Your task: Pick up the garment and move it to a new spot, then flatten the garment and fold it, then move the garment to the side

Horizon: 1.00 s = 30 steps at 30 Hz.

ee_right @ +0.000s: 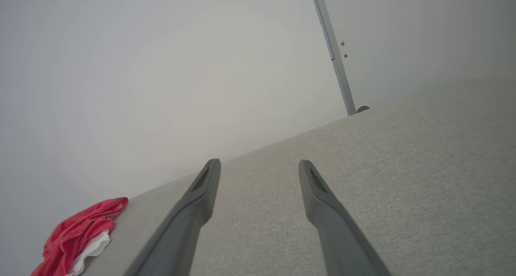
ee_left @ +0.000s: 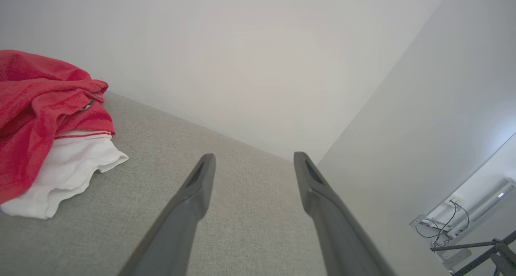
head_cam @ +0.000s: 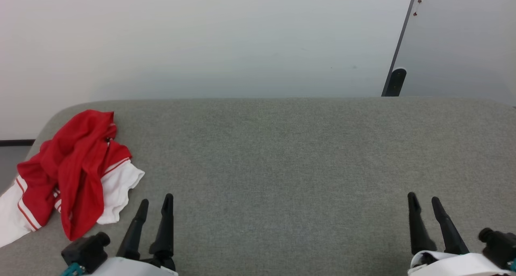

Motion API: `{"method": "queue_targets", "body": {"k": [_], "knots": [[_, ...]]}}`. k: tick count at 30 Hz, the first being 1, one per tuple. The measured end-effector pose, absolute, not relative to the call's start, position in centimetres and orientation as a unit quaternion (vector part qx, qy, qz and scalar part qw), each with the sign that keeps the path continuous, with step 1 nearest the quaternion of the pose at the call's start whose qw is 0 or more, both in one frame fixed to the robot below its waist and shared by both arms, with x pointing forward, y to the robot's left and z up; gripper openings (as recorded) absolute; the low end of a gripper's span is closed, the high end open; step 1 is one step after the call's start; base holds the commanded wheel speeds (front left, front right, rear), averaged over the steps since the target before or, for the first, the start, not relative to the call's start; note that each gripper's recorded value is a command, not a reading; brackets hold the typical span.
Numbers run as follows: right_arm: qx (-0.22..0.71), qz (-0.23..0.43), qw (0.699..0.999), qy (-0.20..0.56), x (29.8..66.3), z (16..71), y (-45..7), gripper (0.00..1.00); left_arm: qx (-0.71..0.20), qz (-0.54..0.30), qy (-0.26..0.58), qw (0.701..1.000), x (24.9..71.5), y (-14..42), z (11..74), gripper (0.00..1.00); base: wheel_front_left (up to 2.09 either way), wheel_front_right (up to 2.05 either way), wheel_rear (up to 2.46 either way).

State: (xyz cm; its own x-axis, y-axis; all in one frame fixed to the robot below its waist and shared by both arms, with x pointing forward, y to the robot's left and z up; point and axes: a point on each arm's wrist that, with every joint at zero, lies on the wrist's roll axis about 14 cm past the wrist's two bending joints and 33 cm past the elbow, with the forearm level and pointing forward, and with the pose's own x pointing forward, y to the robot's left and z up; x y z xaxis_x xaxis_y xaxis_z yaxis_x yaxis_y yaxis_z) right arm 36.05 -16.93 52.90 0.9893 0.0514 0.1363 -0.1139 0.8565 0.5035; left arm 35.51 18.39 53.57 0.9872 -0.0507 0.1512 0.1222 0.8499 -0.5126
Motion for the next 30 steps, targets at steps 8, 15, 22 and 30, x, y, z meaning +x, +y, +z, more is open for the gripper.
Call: {"method": "queue_targets", "body": {"k": [8, 15, 22, 30], "knots": [[0.162, 0.057, 0.983, -0.064, 35.6, 53.0, -16.2, 1.0, -0.195, -0.048, -0.086, 0.976, 35.0, 18.0, 54.4, 1.0, 0.0, 0.0, 0.0], [0.124, 0.06, 0.988, -0.067, 35.0, 52.9, -16.0, 1.0, -0.159, -0.056, -0.099, 0.981, 34.4, 17.6, 54.9, 1.0, 0.0, 0.0, 0.0], [0.092, 0.063, 0.991, -0.072, 34.7, 53.0, -15.9, 1.0, -0.126, -0.069, -0.111, 0.983, 34.0, 17.0, 55.5, 1.0, 0.0, 0.0, 0.0], [0.061, 0.069, 0.993, -0.074, 34.4, 53.0, -15.6, 1.0, -0.1, -0.077, -0.123, 0.984, 33.6, 16.7, 56.1, 1.0, 0.0, 0.0, 0.0]]}}
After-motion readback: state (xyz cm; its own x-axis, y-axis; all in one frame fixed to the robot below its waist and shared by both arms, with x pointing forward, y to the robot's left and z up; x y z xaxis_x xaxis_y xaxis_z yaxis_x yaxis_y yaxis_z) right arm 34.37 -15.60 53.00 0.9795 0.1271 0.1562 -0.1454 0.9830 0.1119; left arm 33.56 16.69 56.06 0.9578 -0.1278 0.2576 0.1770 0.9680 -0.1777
